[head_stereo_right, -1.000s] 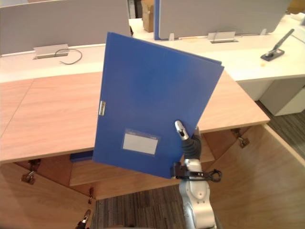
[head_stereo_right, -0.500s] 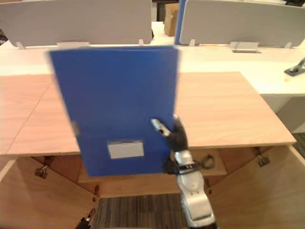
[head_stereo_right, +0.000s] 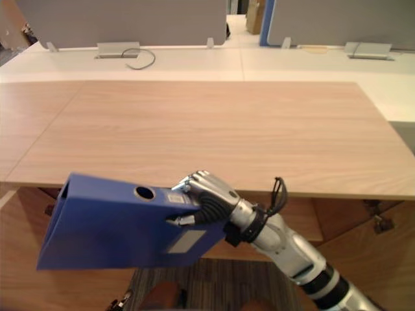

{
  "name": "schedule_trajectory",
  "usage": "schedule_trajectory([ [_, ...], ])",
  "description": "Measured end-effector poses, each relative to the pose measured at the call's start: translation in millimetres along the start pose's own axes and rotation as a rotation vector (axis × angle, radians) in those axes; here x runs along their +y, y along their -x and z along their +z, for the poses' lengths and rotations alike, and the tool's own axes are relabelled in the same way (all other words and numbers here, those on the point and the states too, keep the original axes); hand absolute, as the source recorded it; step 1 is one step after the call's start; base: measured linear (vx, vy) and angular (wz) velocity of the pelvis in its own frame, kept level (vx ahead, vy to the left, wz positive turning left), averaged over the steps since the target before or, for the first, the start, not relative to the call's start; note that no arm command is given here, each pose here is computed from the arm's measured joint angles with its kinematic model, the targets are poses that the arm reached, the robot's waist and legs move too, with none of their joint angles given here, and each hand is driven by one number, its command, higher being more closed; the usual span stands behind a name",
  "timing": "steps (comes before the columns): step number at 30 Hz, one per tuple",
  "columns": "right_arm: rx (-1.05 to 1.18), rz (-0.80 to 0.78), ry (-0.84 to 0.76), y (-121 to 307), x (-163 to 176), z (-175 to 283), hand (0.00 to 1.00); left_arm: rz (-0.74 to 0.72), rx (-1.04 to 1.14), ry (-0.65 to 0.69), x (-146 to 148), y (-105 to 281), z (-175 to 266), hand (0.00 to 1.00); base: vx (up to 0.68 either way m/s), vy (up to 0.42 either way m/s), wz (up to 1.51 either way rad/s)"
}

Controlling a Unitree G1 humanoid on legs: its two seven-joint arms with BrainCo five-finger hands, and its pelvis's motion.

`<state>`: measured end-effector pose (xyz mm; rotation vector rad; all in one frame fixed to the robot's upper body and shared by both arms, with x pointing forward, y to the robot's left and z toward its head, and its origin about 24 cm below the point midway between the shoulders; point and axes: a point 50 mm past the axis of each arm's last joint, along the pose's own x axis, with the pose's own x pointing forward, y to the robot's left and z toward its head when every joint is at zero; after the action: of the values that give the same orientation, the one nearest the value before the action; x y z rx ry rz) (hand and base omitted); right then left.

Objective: Walk over to the cabinet, pick up the folder, carry it to the office cabinet, place the folder inside the office cabinet, then close the office cabinet door

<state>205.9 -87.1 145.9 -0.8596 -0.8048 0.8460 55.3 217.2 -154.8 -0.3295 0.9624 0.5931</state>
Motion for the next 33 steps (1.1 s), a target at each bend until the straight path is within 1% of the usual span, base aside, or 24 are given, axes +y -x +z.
schedule_trajectory([
  [1,-0.008,0.034,0.008,1.5,4.0,1.2,1.0,-0.003,-0.004,-0.003,-0.2,-0.5,1.4,0.0,-0.14,-0.002,0.24],
  [3,0.028,0.211,0.028,11.3,25.5,-3.7,1.0,-0.016,-0.007,-0.013,-1.1,-1.0,2.9,0.0,-0.15,-0.005,0.18],
  [6,0.126,0.349,0.068,29.4,38.3,-20.4,1.0,-0.021,-0.027,-0.025,-0.5,-0.9,7.4,0.0,-0.17,0.001,0.09],
  [9,0.196,0.363,0.1,37.1,36.4,-35.0,1.0,-0.022,-0.056,-0.024,0.2,0.2,12.7,0.0,-0.16,0.01,-0.01],
  [12,0.309,0.362,0.167,47.9,29.8,-57.3,1.0,-0.054,-0.097,-0.037,-11.4,0.1,21.1,0.0,-0.11,0.014,0.06],
  [13,0.373,0.349,0.213,53.7,24.3,-68.3,1.0,-0.077,-0.121,-0.053,-19.3,-1.0,27.7,0.0,-0.14,0.046,0.04],
  [14,0.396,0.34,0.23,55.6,21.7,-72.0,1.0,-0.083,-0.129,-0.053,-22.2,-1.4,30.0,0.0,-0.12,0.046,0.1],
  [16,0.455,0.318,0.324,59.0,11.5,-80.1,1.0,-0.085,-0.16,-0.043,-29.4,-3.4,39.9,0.0,-0.12,0.037,0.09],
  [19,0.498,0.248,0.347,57.6,0.3,-84.0,1.0,-0.079,-0.193,-0.031,-32.6,-4.2,49.5,0.0,-0.08,0.017,0.02],
  [20,0.523,0.163,0.345,55.0,-9.7,-85.9,1.0,-0.074,-0.202,-0.026,-34.3,-5.1,52.9,0.0,-0.03,0.001,-0.01],
  [21,0.555,0.039,0.315,53.3,-21.9,-88.0,1.0,-0.06,-0.208,-0.018,-35.0,-5.6,55.1,0.0,-0.03,0.001,-0.03],
  [22,0.57,-0.039,0.29,53.0,-29.9,-88.9,1.0,-0.056,-0.213,-0.012,-35.5,-5.7,56.8,0.0,0.02,-0.003,-0.05],
  [24,0.594,-0.445,0.16,55.6,-72.7,-91.0,1.0,-0.046,-0.248,0.025,-38.5,-4.9,66.3,0.0,0.03,-0.003,-0.07],
  [25,0.59,-0.552,0.128,57.6,-84.3,-90.9,1.0,-0.043,-0.256,0.032,-39.1,-4.8,68.6,0.0,0.04,-0.004,-0.06],
  [26,0.57,-0.741,0.071,61.4,-104.7,-90.0,1.0,-0.035,-0.267,0.056,-38.8,-4.6,71.8,0.0,0.05,-0.009,-0.04],
  [27,0.555,-0.894,0.031,67.0,-121.3,-90.5,1.0,-0.027,-0.279,0.084,-38.0,-4.3,75.4,0.0,0.04,-0.008,-0.04],
  [29,0.567,-1.015,-0.008,76.1,-136.3,-96.1,1.0,-0.024,-0.294,0.108,-40.3,-3.8,79.7,0.0,0.04,-0.018,-0.02],
  [30,0.557,-1.135,-0.128,85.4,-144.4,-102.7,1.0,-0.021,-0.303,0.133,-43.1,-3.5,83.1,0.0,0.04,-0.03,0.0],
  [31,0.551,-1.181,-0.185,89.6,-146.5,-105.5,1.0,-0.021,-0.304,0.147,-44.2,-3.6,84.3,0.0,0.05,-0.037,0.0],
  [33,0.485,-1.319,-0.403,101.3,-154.6,-112.6,1.0,-0.026,-0.299,0.18,-49.4,-3.7,84.6,0.0,0.05,-0.032,-0.02],
])
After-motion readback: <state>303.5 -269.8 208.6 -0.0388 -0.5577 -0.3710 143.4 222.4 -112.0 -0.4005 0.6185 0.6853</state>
